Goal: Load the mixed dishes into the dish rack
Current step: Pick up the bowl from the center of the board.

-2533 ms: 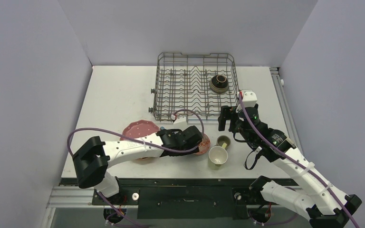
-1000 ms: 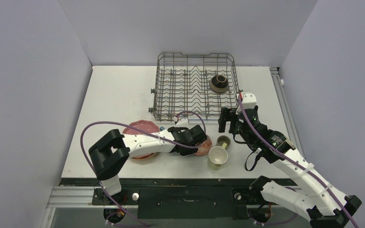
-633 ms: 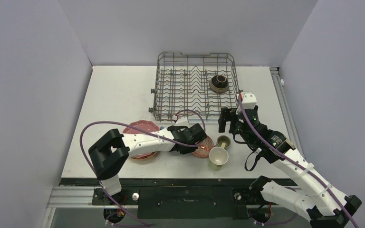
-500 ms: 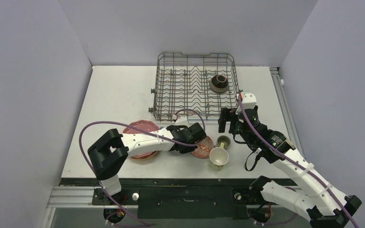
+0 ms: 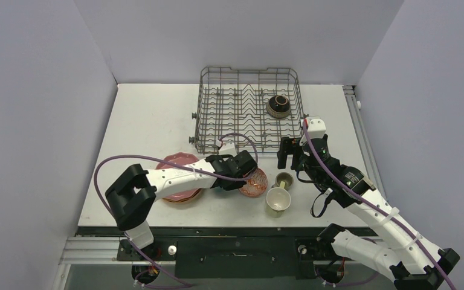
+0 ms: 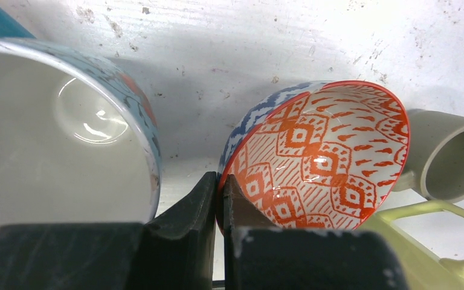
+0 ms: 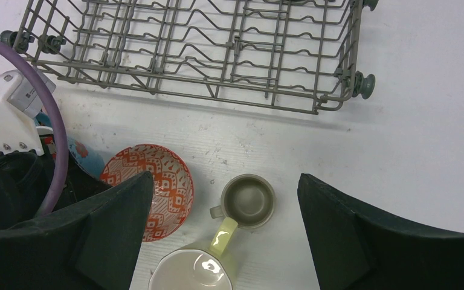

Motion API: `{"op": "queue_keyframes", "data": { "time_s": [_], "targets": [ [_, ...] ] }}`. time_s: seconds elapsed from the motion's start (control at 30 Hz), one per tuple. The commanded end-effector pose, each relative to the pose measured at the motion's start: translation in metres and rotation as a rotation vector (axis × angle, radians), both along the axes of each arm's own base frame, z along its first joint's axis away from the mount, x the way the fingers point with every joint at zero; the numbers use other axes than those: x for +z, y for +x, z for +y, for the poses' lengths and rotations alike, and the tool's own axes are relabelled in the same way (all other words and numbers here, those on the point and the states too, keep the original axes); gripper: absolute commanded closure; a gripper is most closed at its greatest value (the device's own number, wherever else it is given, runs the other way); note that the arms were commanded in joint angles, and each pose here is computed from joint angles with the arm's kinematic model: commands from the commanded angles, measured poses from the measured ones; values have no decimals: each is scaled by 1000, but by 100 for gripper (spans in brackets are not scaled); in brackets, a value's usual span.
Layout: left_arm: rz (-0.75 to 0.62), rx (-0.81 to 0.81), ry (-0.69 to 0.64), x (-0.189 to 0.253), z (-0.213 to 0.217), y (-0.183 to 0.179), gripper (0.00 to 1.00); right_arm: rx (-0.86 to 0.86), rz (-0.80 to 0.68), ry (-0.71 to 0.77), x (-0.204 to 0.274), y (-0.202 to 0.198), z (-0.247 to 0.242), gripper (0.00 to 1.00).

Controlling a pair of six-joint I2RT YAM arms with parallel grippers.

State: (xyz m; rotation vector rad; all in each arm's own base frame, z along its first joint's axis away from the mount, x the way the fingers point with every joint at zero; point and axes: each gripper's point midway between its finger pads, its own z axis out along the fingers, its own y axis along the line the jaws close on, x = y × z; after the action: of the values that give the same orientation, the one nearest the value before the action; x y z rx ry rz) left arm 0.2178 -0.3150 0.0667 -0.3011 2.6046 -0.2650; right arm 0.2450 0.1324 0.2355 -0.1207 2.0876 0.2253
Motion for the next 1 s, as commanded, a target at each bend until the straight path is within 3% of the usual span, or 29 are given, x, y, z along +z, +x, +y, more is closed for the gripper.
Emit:
{"op": "queue_keyframes", "data": {
  "time_s": [0.0,0.67,0.97],
  "targets": [
    [-79,-31,-90,43,-14,12,100,-17,-51,50,19,2,0,16],
    [-146,-184,-223,119,-12,20,100,-50,-65,66,55,-5,-12,12],
    [-159,-275,-294,139,-3,26,100,-29,22,102,47,-7,-6,11]
  ]
}}
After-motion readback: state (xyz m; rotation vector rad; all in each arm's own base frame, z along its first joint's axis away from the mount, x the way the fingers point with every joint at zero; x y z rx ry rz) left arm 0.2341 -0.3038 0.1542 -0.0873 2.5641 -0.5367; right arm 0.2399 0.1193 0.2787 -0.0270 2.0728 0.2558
